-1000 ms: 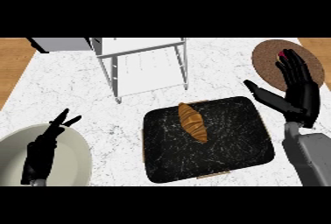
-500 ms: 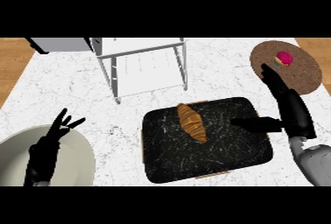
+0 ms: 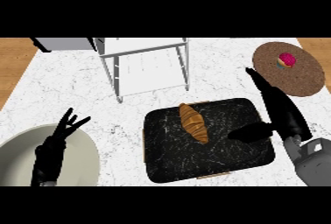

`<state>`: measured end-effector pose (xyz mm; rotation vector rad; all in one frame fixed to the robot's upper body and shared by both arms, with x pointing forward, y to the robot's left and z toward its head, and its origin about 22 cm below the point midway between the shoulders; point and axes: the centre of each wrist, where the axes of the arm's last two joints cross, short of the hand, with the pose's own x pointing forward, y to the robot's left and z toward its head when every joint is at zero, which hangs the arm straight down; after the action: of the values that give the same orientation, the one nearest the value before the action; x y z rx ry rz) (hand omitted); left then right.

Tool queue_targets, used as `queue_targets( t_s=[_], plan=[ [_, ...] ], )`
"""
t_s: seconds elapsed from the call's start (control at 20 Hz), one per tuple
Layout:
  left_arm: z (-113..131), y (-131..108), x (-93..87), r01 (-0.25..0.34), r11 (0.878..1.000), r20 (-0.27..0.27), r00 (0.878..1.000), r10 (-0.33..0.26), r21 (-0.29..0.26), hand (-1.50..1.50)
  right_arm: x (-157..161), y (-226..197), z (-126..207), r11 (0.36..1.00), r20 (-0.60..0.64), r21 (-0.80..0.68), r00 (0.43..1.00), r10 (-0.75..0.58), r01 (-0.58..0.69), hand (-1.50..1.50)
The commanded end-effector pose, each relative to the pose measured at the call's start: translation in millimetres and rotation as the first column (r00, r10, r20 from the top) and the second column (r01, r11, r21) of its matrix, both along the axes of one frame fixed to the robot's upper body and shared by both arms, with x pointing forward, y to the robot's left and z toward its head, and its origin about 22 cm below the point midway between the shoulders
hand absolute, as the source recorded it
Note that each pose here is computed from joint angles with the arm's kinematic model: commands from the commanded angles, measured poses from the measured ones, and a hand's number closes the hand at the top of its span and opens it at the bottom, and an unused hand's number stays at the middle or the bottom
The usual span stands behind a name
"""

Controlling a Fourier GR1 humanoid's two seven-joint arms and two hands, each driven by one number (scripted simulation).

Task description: Pick the croissant from the tray and place it in the tiered basket

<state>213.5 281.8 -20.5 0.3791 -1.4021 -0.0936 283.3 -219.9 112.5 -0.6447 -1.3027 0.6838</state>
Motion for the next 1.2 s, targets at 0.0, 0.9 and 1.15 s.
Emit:
queue_targets(
  t_s=[0.0, 0.9, 1.15],
  plan=[
    [-26.0, -31.3, -7.4, 0.003, 0.992, -0.103, 0.995, -0.016, -0.123, 0.0, -10.0, 38.4, 11.5, 0.995, -0.011, -0.093, 0.999, -0.031, 0.03, -1.5],
    [-21.7, -27.9, -1.1, -0.002, 0.992, -0.098, 0.995, -0.01, -0.128, 0.0, -4.0, 114.7, -27.9, 0.927, -0.211, -0.372, 0.97, -0.12, 0.034, -1.5],
    [-21.0, -38.4, -0.2, 0.011, 0.991, -0.098, 0.995, -0.024, -0.135, 0.0, 7.5, 130.8, -22.7, 0.934, -0.225, -0.357, 0.969, -0.1, 0.014, -1.5]
  ],
)
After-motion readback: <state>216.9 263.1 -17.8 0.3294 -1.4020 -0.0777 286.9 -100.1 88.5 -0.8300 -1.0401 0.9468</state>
